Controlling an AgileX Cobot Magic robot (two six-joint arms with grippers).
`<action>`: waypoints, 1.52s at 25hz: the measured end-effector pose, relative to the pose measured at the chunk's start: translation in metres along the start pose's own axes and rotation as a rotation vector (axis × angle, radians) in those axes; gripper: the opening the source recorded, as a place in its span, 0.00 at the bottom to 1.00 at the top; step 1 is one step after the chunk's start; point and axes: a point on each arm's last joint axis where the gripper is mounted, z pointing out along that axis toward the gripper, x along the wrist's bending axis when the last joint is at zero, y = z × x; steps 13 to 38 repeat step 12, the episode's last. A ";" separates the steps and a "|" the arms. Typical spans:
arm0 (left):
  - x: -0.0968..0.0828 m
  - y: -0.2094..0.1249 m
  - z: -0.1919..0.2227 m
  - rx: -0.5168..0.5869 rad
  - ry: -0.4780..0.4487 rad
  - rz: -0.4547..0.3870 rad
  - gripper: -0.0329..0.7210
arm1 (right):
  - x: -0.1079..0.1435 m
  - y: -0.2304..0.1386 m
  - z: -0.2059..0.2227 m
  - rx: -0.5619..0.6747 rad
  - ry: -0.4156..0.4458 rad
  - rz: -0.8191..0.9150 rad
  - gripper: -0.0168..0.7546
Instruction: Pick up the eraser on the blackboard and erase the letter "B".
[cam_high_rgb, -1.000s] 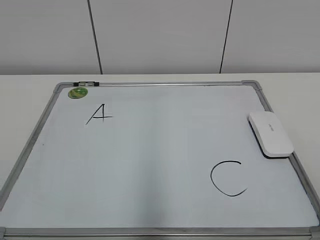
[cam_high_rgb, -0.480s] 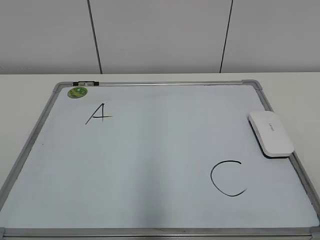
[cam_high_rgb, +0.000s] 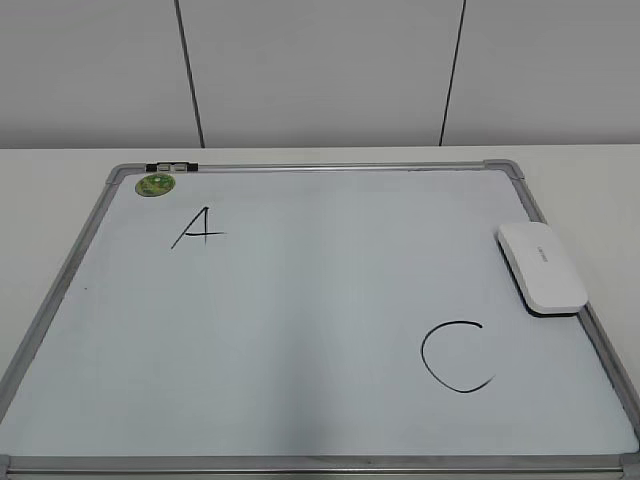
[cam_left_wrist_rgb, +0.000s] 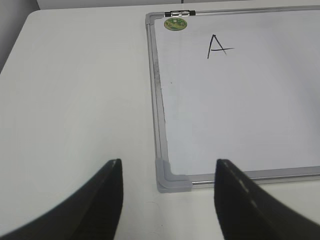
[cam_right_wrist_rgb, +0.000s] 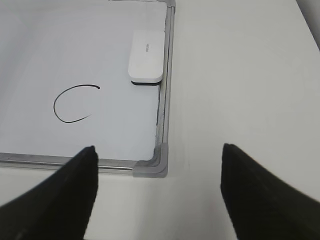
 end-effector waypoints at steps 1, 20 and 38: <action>0.000 0.000 0.000 0.000 0.000 0.000 0.60 | 0.000 0.000 0.000 0.000 0.000 0.000 0.78; 0.000 0.000 0.000 0.000 0.000 0.000 0.60 | 0.000 0.000 0.000 0.000 0.000 0.000 0.78; 0.000 0.000 0.000 0.000 0.000 0.000 0.60 | 0.000 0.000 0.000 0.000 0.000 0.000 0.78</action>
